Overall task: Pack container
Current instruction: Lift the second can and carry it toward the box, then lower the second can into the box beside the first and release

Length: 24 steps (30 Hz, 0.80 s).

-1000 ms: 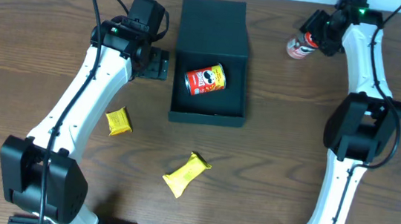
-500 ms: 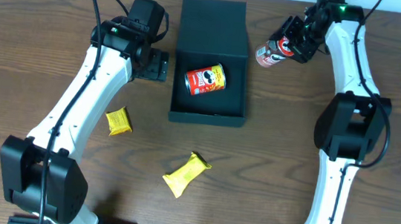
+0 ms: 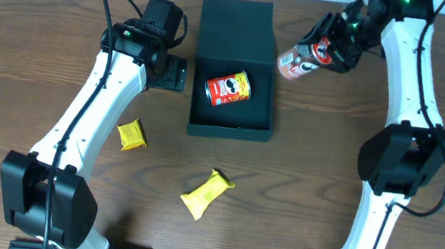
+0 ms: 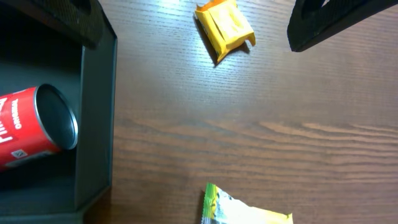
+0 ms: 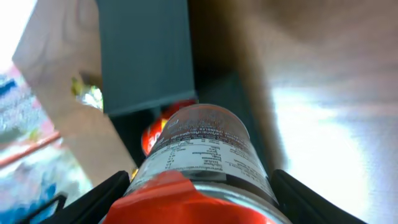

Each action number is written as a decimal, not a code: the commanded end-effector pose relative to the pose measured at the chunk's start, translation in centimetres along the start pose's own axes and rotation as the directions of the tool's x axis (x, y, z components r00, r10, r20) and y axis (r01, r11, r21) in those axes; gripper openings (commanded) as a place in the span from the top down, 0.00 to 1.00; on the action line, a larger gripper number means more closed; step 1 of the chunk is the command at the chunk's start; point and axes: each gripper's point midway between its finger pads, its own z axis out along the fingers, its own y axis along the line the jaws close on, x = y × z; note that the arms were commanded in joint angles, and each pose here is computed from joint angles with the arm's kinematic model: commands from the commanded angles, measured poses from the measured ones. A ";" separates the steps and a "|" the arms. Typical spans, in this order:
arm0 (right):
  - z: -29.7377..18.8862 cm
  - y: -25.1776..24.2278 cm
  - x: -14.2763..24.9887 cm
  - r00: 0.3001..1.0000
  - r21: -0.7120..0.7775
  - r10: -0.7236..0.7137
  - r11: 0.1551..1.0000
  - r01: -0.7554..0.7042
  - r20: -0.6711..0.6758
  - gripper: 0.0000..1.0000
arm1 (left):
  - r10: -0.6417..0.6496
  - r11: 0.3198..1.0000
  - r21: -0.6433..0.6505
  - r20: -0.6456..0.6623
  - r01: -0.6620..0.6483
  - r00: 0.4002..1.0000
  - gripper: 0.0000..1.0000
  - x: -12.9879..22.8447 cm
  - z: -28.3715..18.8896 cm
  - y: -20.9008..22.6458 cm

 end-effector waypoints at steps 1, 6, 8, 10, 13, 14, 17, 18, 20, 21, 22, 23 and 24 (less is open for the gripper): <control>-0.3 2.3 2.1 0.996 -0.094 -0.063 0.994 0.057 -0.067 0.30 | -0.008 1.000 0.003 -0.007 0.008 1.000 0.05 -0.1 0.1 -0.1; 0.7 3.4 5.8 0.980 -0.095 -0.071 0.994 0.054 -0.186 0.30 | -0.008 1.000 0.003 -0.007 0.008 1.000 0.05 -0.1 0.1 -0.1; 1.2 4.0 7.1 0.972 -0.091 -0.079 0.994 0.060 -0.222 0.30 | -0.011 1.000 0.004 -0.006 0.011 1.000 0.05 -0.1 0.1 -0.1; 1.9 4.9 8.6 0.962 -0.093 -0.100 0.993 0.078 -0.254 0.30 | -0.011 1.000 0.007 -0.007 0.011 1.000 0.05 -0.1 0.1 -0.2; 3.0 6.1 10.5 0.949 -0.084 -0.128 0.991 0.109 -0.289 0.30 | -0.011 1.000 0.028 -0.011 0.011 1.000 0.05 0.0 0.1 -0.5; 3.5 6.5 11.3 0.944 -0.078 -0.132 0.990 0.114 -0.303 0.30 | -0.011 1.000 0.029 -0.012 0.011 1.000 0.05 0.0 0.1 -0.5; 4.5 7.6 12.6 0.937 -0.071 -0.138 0.990 0.122 -0.322 0.30 | -0.011 1.000 0.029 -0.012 0.011 1.000 0.05 0.0 0.1 -0.5; 4.8 7.7 12.9 0.936 -0.068 -0.131 0.991 0.115 -0.326 0.30 | -0.011 1.000 0.028 -0.012 0.011 1.000 0.05 0.0 0.1 -0.5; 5.4 7.5 13.5 0.931 -0.053 -0.115 0.993 0.103 -0.346 0.31 | -0.010 1.000 0.029 -0.014 0.011 1.000 0.05 0.0 0.1 -0.5; 5.6 7.4 13.7 0.928 -0.047 -0.107 0.994 0.097 -0.356 0.31 | -0.010 1.000 0.029 -0.014 0.011 1.000 0.05 0.0 0.1 -0.5; 6.1 7.1 14.0 0.925 -0.038 -0.099 0.995 0.091 -0.368 0.31 | -0.010 1.000 0.029 -0.014 0.011 1.000 0.05 0.0 0.1 -0.5; 6.6 6.9 14.0 0.922 -0.045 -0.095 0.995 0.084 -0.377 0.32 | -0.011 1.000 0.029 -0.013 0.011 1.000 0.05 0.0 0.1 -0.5; 7.0 7.0 14.0 0.918 -0.064 -0.096 0.995 0.078 -0.385 0.32 | -0.010 1.000 0.028 -0.013 0.011 1.000 0.05 0.0 0.1 -0.5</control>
